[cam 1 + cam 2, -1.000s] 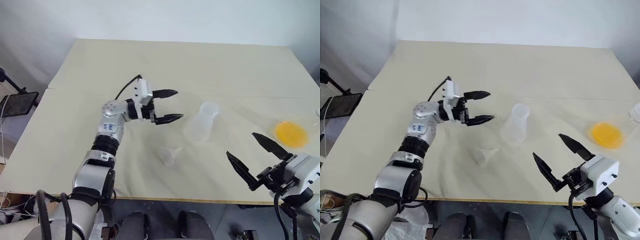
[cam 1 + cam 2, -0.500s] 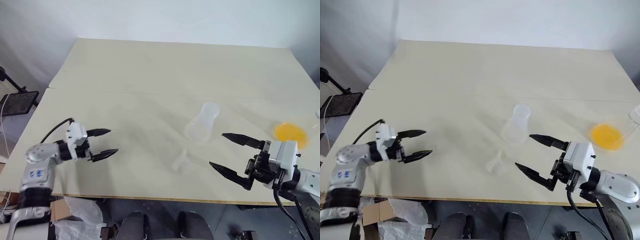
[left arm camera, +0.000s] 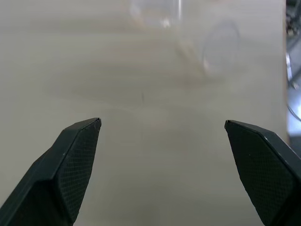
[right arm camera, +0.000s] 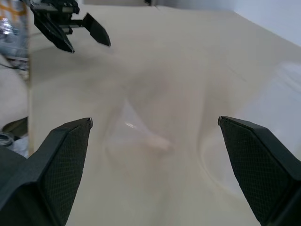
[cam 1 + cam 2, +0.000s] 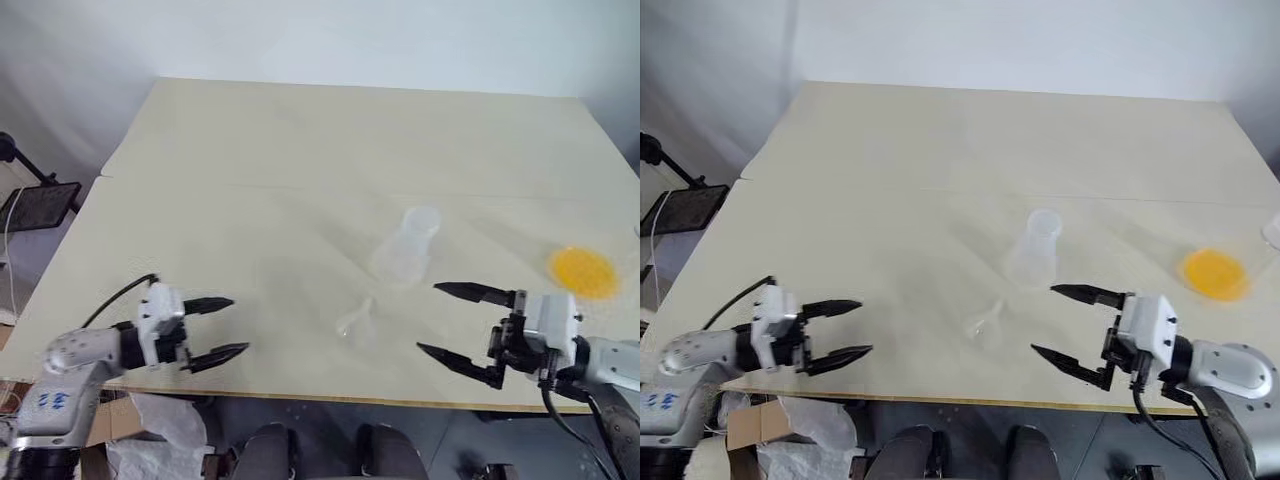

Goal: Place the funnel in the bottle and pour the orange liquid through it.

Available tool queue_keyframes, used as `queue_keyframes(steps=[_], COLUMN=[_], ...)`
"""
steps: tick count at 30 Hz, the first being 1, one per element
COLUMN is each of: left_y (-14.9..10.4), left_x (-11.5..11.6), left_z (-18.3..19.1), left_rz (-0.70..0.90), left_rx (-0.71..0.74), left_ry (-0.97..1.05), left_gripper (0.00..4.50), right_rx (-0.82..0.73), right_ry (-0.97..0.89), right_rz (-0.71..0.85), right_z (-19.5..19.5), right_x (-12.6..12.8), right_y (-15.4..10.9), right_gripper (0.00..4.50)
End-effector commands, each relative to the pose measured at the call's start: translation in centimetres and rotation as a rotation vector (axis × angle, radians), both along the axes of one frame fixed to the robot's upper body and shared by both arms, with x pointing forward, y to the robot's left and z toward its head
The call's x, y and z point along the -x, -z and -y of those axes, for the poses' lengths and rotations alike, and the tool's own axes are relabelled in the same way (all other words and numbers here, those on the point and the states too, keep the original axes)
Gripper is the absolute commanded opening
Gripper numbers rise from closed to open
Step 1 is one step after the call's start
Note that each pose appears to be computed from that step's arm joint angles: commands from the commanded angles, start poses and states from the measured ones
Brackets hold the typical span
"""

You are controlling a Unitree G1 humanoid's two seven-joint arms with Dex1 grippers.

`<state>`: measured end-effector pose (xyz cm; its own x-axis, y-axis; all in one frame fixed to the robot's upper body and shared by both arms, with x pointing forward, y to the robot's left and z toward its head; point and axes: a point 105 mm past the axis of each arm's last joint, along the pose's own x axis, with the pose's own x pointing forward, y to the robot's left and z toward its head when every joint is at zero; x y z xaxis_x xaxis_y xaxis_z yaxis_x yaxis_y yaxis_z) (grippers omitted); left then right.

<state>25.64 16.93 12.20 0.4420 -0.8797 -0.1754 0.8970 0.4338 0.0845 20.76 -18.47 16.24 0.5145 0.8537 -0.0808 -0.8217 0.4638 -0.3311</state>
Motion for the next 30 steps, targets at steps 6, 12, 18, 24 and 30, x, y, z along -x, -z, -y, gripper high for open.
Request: queue_keyframes(steps=[6, 12, 18, 24, 30], left_y=[0.5, 2.0, 2.2, 1.9, 1.7], left_x=[-0.7, -3.1, -3.8, -4.6, -4.1], left_z=[6.3, 8.7, 10.1, 10.7, 10.2], left_rz=[0.005, -0.028, -0.021, -0.009, 0.003], left_rx=[-0.040, -0.031, -0.015, 0.010, 0.020], left_ry=[0.104, 0.061, 0.095, 0.116, 0.140], left_gripper=[4.49, 4.49, 4.09, 2.49, 2.05], right_rx=[0.069, 0.068, 0.035, 0.025, 0.015], right_ry=[0.132, 0.183, 0.216, 0.220, 0.217], right_rz=[-0.023, -0.046, -0.045, -0.052, -0.057], right_z=[3.7, 4.1, 3.3, 2.7, 2.4], right_x=[2.9, 4.1, 4.4, 4.4, 4.3], right_y=[0.4, 0.6, 0.8, 1.0, 1.0], right_gripper=[4.50, 4.50, 4.50, 4.50, 4.50])
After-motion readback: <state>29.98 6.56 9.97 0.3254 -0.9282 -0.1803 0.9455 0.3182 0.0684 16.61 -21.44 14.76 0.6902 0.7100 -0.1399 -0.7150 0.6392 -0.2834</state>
